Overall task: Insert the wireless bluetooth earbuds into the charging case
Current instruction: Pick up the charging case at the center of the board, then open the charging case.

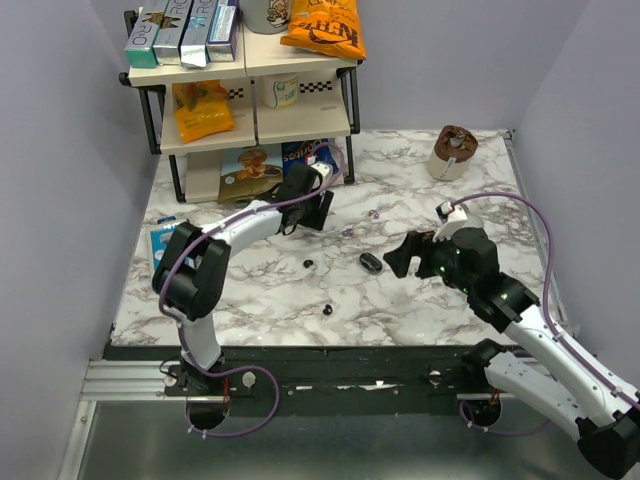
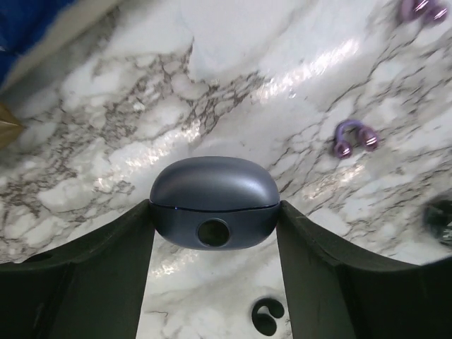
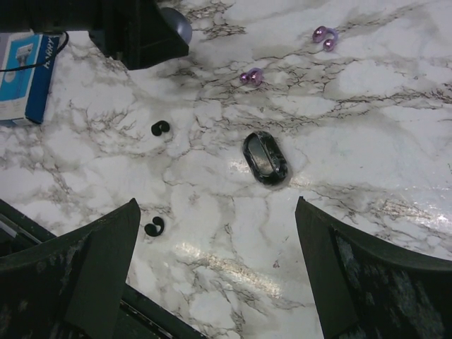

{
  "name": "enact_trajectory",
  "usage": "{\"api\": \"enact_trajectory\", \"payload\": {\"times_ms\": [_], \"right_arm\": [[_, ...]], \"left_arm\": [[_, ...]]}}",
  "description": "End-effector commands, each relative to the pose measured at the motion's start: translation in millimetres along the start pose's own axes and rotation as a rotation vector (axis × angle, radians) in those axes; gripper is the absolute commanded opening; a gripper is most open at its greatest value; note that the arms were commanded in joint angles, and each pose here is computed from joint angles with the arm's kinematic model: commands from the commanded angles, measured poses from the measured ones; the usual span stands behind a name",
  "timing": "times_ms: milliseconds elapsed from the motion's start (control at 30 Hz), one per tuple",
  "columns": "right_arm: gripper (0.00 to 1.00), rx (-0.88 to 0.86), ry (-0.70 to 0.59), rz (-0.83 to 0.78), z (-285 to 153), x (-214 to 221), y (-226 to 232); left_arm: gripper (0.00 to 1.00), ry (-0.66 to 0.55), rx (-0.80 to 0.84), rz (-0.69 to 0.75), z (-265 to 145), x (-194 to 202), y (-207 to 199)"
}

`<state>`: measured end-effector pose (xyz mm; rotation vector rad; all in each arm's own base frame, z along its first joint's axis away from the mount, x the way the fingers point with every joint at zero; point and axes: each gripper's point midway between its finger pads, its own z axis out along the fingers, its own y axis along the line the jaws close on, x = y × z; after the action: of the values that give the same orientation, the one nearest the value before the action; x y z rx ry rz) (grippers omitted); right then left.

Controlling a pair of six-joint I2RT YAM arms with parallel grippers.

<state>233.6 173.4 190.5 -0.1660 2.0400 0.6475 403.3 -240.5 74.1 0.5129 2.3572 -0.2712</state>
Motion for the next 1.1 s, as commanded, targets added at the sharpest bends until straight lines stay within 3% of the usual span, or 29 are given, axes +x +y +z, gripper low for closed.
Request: {"api": "enact_trajectory", "payload": {"times_ms": [0,200,300,567,800,1067], "right_arm": [[1.0,-0.002,-0.025,0.003,-7.3,-15.2,6.1],[1.0,-0.041,-0.034,0.023,-8.8,-30.5,20.0],[1.0,-0.126,-0.016,0.02,-10.5,-40.2,40.3],[1.0,-0.217,0.086,-0.044,-11.4,-32.9,57.7],[1.0,-0.25,0.265,-0.058,-5.1,1.8,60.5],[1.0,-0.368,0.321,-0.099,-9.4,21.2,84.7]], "left_arm": [[0.0,-0.274,0.094,-0.053,-50.5,-59.4,-17.4],[0.0,-0.491,0.308,-0.066,-112.2,-60.5,-58.0],[0.0,-0.659,0.436,-0.011,-145.8,-46.9,-90.8],[0.0,-0.865,0.446,0.181,-179.9,9.5,-126.9],[0.0,-0.916,0.382,0.25,-179.7,27.7,-125.8],[0.0,-0.883,0.421,0.37,-183.1,56.2,-162.1]]}}
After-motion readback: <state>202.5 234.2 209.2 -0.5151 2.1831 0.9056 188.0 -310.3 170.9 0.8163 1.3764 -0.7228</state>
